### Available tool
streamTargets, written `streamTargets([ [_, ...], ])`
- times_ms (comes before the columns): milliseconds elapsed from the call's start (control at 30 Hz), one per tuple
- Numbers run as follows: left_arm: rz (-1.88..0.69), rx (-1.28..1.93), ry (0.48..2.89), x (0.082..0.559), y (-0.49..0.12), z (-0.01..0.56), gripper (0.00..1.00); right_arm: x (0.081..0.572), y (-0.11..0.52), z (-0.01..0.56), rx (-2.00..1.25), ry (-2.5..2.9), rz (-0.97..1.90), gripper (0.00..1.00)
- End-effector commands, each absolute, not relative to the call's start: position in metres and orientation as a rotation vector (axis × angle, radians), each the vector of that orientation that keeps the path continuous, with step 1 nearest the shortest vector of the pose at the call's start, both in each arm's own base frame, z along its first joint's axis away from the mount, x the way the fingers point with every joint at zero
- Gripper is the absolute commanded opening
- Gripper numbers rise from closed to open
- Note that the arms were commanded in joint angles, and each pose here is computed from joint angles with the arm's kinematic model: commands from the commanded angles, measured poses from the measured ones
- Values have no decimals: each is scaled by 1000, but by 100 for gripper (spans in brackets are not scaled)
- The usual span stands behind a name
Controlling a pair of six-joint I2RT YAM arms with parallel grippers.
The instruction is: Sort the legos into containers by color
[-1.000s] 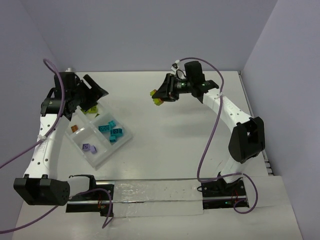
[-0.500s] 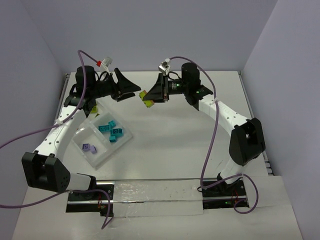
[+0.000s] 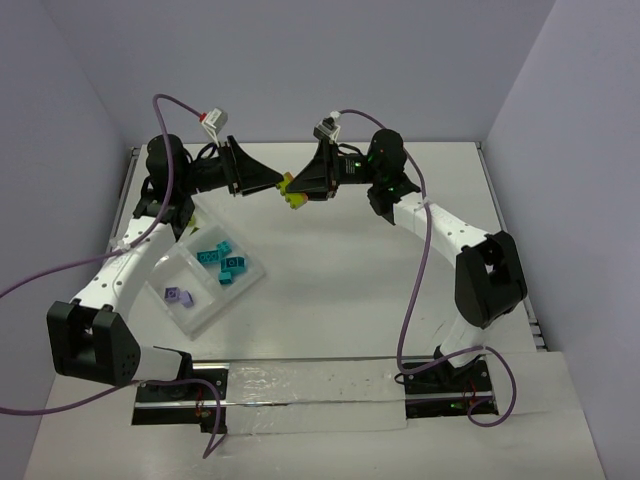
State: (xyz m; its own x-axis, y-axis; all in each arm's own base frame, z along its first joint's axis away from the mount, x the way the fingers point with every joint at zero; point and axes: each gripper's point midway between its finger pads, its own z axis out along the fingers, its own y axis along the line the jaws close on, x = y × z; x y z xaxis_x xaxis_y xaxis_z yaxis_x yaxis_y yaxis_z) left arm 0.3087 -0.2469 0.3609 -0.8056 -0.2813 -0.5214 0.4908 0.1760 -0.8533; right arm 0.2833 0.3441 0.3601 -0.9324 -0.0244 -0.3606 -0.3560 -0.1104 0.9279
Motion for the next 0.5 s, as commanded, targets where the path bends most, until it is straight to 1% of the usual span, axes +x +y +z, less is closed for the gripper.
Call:
streamTargets([
  [0, -1745, 309, 1784, 291, -247, 378, 52, 278, 343, 379, -500, 1824, 2148, 0],
  [33, -1748, 311, 1784, 291, -247, 378, 50, 279, 344, 379, -499, 1825, 2149, 0],
  [133, -1753, 321, 1783, 289, -247, 378, 52, 280, 344, 379, -497, 1827, 2149, 0],
  [200, -1766, 334, 1785, 286, -248, 379, 57, 280, 345, 378, -495, 1829, 2150, 0],
  [267, -1780, 341, 1793, 285, -248, 377, 67, 281, 346, 377, -494, 1830, 2149, 0],
  [300, -1785, 341, 1799, 284, -248, 376, 69, 282, 346, 377, -492, 1832, 2149, 0],
  [367, -1787, 338, 1801, 283, -249, 375, 68, 282, 347, 376, -491, 1836, 2147, 0],
  [467, -1788, 326, 1798, 283, -248, 375, 59, 281, 348, 376, -495, 1841, 2144, 0],
])
